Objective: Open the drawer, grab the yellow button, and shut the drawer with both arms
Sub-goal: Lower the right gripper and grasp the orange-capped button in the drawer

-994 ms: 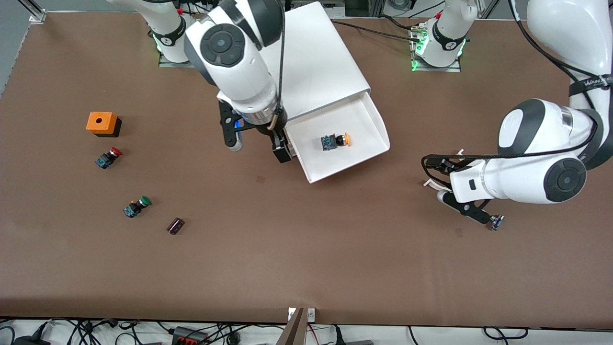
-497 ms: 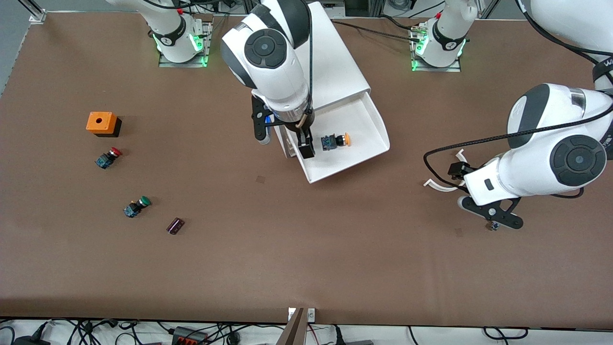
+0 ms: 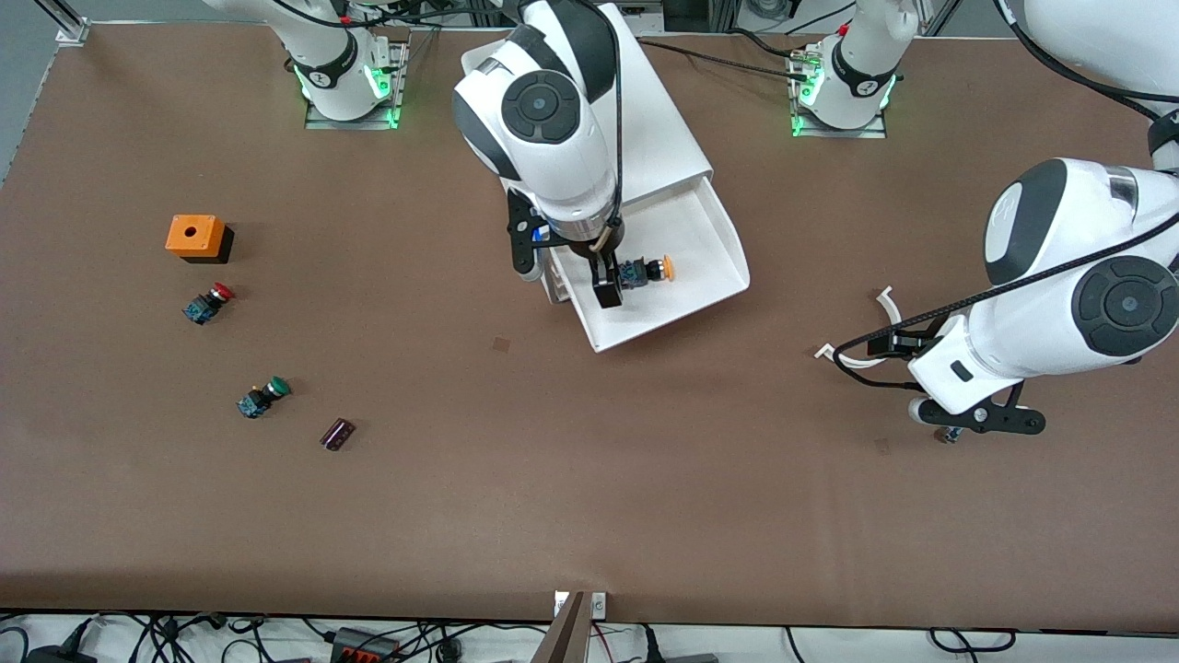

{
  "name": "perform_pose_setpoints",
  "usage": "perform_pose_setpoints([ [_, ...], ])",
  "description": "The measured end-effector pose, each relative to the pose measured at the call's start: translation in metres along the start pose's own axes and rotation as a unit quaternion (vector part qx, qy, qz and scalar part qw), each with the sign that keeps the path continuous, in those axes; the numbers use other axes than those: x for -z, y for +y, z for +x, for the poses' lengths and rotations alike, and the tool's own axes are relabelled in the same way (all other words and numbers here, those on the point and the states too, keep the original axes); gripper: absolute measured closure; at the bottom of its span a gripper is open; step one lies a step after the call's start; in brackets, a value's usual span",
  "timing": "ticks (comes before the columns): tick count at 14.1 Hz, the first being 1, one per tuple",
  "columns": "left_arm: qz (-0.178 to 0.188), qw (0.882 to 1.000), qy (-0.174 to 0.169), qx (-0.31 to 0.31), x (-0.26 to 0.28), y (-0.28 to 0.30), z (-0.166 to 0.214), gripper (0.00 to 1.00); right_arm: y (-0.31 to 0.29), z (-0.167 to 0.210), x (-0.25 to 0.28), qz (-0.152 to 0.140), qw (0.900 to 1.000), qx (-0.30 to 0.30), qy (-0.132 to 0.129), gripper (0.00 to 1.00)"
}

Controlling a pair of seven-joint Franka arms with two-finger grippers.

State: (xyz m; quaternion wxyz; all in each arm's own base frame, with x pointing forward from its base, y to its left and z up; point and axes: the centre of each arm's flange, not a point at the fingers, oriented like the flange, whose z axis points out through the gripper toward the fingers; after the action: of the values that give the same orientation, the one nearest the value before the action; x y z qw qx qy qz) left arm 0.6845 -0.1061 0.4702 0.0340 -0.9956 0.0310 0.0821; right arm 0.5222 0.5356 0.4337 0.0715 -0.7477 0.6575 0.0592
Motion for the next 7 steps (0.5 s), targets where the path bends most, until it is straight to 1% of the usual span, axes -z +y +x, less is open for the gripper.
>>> perform_pose_setpoints([
  [2, -0.004, 1.000, 0.018, 0.009, 0.002, -0.005, 0.005, 0.00, 0.005, -0.006, -0.009, -0.004, 1.000, -0.001, 0.003, 0.00],
  [7, -0.005, 1.000, 0.022, 0.012, 0.002, -0.007, 0.006, 0.00, 0.013, -0.015, -0.026, -0.013, 1.000, 0.004, 0.010, 0.00],
])
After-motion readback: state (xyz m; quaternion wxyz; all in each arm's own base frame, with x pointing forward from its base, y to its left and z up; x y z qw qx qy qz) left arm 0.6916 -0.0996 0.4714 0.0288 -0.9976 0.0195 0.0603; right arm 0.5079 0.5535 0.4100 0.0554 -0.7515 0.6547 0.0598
